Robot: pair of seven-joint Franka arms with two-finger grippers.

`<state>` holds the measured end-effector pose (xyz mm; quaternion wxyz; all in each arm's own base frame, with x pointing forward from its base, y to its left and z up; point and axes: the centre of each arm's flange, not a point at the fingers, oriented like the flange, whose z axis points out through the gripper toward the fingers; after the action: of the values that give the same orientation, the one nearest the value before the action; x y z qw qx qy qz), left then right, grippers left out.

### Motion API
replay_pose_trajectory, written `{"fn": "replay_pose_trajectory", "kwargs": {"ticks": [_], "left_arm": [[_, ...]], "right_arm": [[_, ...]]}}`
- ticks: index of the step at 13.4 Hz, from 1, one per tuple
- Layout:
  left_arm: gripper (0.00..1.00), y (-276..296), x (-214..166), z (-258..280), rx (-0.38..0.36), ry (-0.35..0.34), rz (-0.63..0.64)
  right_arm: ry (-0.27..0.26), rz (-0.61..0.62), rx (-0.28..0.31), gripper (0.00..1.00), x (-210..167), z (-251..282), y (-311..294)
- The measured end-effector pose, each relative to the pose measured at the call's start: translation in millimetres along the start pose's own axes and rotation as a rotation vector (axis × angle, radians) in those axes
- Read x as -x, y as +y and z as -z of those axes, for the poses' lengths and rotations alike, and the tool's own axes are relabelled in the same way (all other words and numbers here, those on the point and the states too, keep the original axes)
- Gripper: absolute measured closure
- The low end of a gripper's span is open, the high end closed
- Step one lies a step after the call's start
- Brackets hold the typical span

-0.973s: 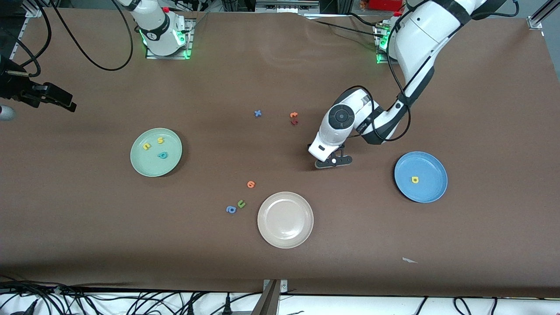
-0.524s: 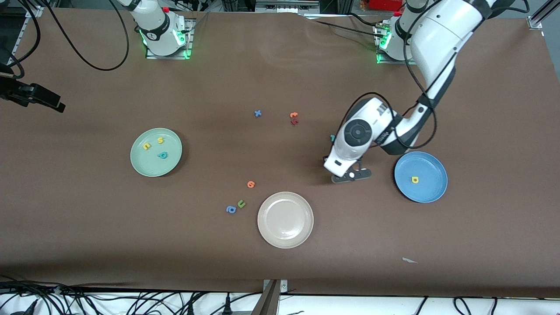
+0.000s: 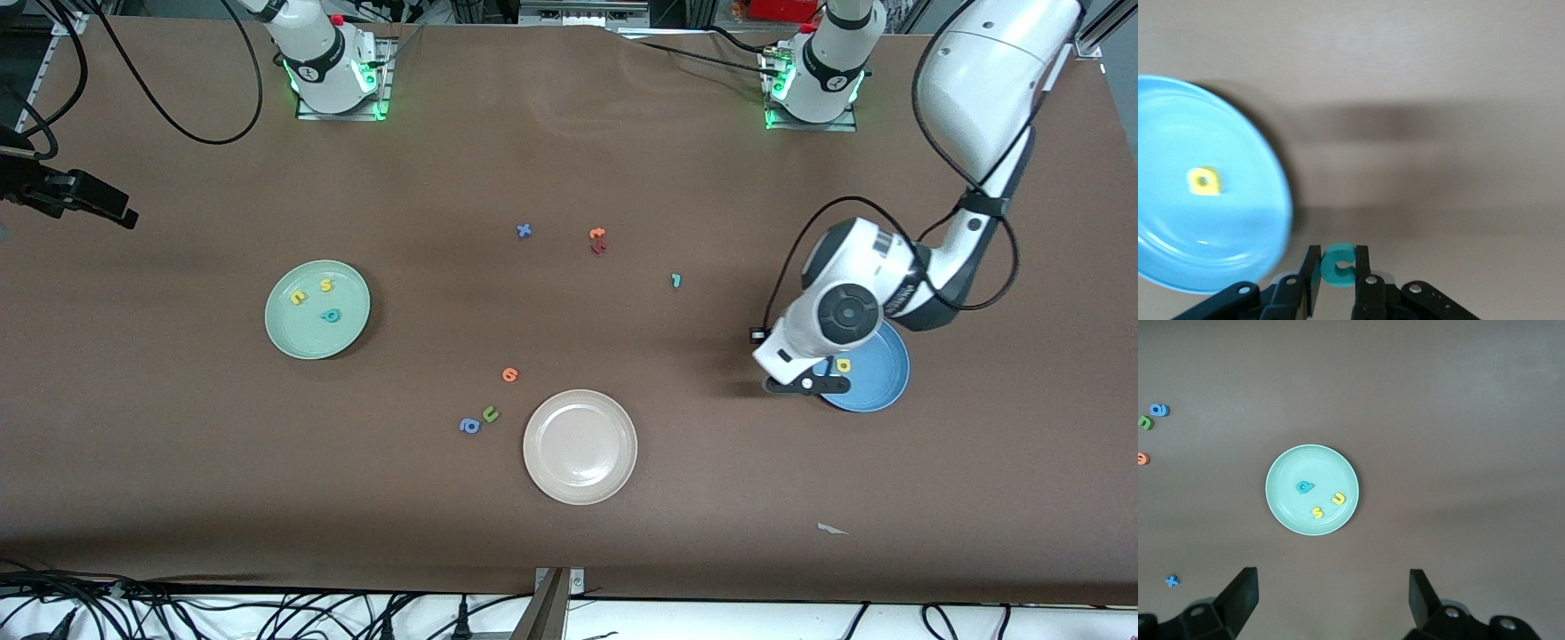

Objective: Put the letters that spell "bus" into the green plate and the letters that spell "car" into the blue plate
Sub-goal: 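Carry the teal c to the blue plate and release it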

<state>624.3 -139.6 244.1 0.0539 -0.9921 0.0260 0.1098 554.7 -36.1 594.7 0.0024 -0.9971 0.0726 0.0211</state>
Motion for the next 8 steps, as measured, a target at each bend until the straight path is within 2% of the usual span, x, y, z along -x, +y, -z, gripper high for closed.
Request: {"fn": "replay_pose_trajectory", "kwargs": {"ticks": [4,6,8], "left_arm": [[0.75,-56.6,-6.9,-5.8,0.01,-0.012,-0.137],[0.75,-82.1,-10.2,-12.4,-0.01,-0.008,-0.203],[0.6,-97.3,-12.9,-21.3,-0.03,-0.006,-0.264]], "right_arm": [[-0.001,0.0,0.0,0.0,0.1,-0.1,-0.2],[-0.001,0.001,0.0,0.0,0.2,-0.1,-0.5],[-0.001,0.002,0.0,0.0,0.2,-0.1,-1.1]]}}
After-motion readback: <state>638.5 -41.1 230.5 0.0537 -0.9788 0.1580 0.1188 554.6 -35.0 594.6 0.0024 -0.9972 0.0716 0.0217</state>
